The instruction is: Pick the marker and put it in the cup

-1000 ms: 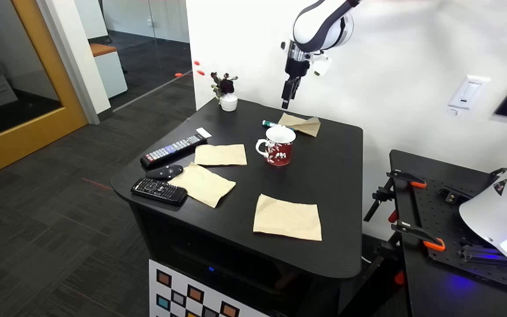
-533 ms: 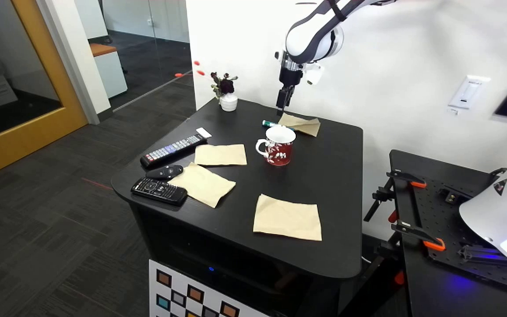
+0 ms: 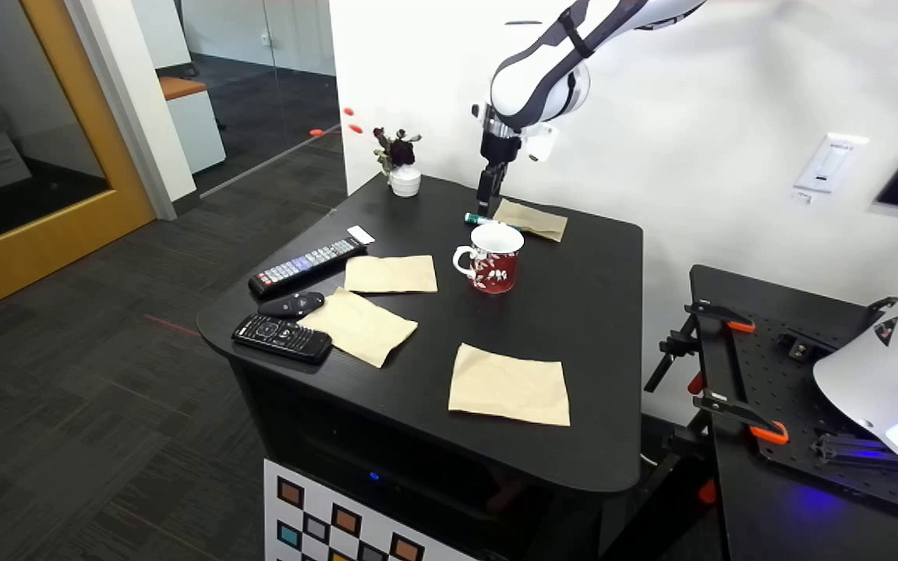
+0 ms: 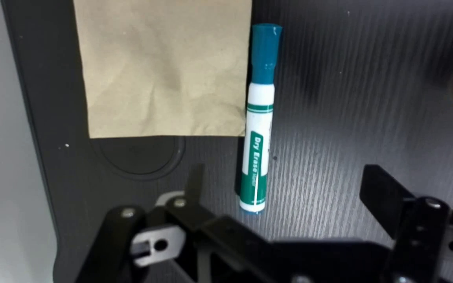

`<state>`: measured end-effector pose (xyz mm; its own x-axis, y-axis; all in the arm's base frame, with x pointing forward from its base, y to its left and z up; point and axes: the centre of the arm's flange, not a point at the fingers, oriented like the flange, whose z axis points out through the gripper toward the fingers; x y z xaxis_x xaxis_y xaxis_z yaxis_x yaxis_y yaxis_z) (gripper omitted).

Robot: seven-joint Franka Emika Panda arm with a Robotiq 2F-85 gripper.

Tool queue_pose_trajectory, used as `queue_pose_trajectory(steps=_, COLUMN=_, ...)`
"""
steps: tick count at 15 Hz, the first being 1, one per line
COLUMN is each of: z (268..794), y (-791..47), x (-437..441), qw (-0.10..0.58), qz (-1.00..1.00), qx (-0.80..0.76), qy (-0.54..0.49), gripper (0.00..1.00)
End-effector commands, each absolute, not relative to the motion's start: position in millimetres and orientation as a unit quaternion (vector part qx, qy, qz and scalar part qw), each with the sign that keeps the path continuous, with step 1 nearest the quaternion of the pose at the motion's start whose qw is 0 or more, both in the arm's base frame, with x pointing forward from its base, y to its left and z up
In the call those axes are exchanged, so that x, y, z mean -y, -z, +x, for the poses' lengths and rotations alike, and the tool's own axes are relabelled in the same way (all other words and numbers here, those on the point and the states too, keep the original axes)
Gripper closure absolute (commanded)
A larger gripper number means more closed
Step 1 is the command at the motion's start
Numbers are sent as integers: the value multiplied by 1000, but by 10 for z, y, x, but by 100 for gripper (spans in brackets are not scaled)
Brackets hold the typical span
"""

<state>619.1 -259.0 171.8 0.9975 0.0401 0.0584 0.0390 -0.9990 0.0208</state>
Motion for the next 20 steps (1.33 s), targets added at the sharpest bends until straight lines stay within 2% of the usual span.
queue_pose_trajectory(steps=1, z=6342, y=-1664, x=2614, qw=14, qz=1000, qx=-12, qy=-23, gripper=0)
queue_pose_trajectory(steps=18, z=6364, y=-1328, x=2539, qw=0, qz=1000, qx=-18, qy=0, gripper=0)
queue_pose_trajectory(steps=19, z=6358, y=-1297, x=2541, qw=0, qz=1000, qx=-18, qy=1, gripper=7)
queue_pose_trajectory(steps=20, z=6346, y=-1276, x=2539, qw=-2, qz=1000, qx=-18, qy=1, gripper=28)
